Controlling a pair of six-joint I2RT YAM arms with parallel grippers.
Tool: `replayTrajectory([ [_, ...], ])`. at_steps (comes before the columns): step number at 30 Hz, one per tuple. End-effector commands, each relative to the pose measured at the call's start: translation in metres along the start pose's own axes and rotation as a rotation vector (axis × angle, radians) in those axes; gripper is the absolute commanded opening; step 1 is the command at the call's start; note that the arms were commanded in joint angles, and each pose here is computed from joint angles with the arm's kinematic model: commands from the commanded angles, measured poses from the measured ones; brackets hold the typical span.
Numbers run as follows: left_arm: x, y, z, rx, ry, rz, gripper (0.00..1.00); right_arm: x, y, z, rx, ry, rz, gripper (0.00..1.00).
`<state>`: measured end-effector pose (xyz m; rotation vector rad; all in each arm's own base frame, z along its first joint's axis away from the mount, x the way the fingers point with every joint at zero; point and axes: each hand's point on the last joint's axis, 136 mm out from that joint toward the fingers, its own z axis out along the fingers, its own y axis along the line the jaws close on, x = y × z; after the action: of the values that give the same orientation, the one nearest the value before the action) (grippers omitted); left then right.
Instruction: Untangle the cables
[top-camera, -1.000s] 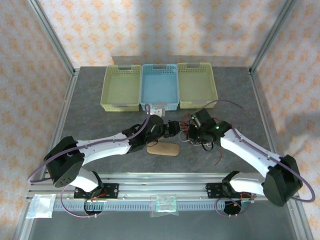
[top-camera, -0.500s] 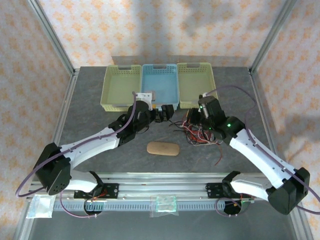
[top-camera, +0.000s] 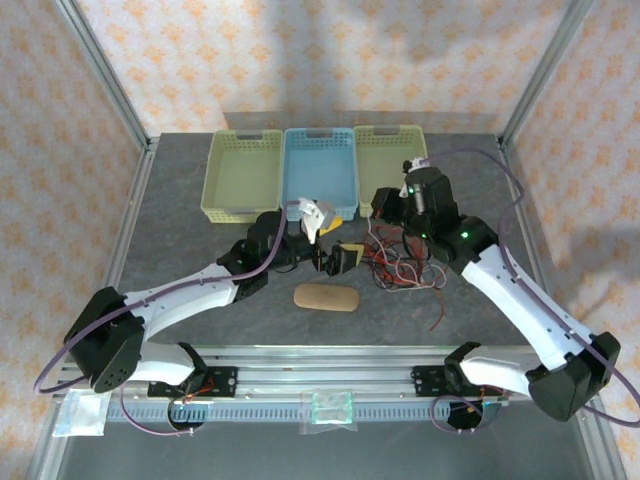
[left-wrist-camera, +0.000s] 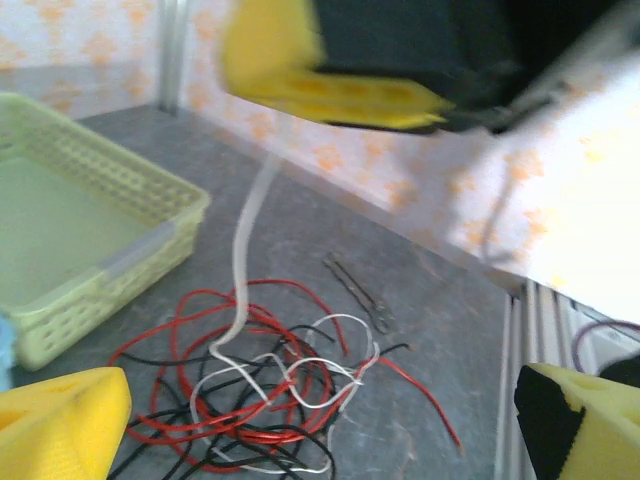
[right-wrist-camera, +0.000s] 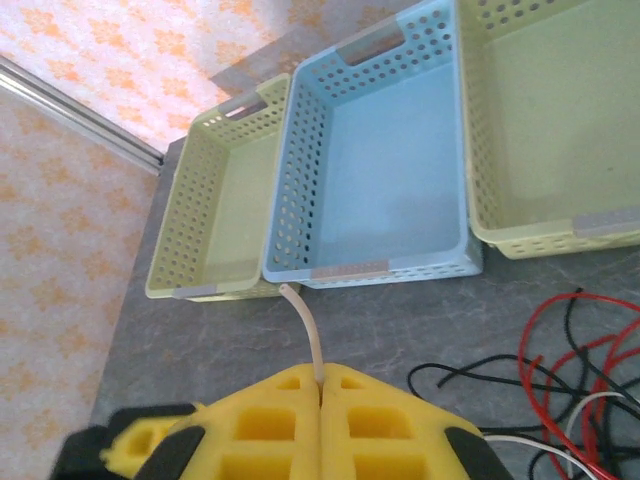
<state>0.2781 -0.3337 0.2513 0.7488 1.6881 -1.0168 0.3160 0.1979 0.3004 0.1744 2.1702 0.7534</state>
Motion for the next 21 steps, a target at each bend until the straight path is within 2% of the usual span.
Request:
replayTrajectory([
  [1, -0.005, -0.006, 0.009, 0.069, -0.006, 0.087, 0.96, -0.015, 0.028, -0.010, -0.103, -0.014, 0.014, 0.00],
  [4, -0.008, 0.001, 0.015, 0.045, -0.031, 0.089, 0.92, -0.019, 0.037, -0.015, -0.133, -0.011, 0.024, 0.00],
  [8, -0.015, -0.003, 0.026, 0.091, -0.070, 0.093, 0.80, -0.023, 0.054, -0.023, -0.210, 0.009, 0.053, 0.00],
  [13, -0.028, -0.010, 0.038, 0.170, -0.148, 0.052, 0.70, -0.032, 0.065, -0.033, -0.250, 0.000, 0.076, 0.00],
  [15, -0.032, -0.016, 0.042, 0.228, -0.172, 0.017, 0.62, -0.033, 0.065, -0.035, -0.245, -0.003, 0.081, 0.00],
  [21, -0.033, -0.019, 0.051, 0.276, -0.210, -0.058, 0.41, -0.034, 0.066, -0.040, -0.251, -0.010, 0.099, 0.00],
])
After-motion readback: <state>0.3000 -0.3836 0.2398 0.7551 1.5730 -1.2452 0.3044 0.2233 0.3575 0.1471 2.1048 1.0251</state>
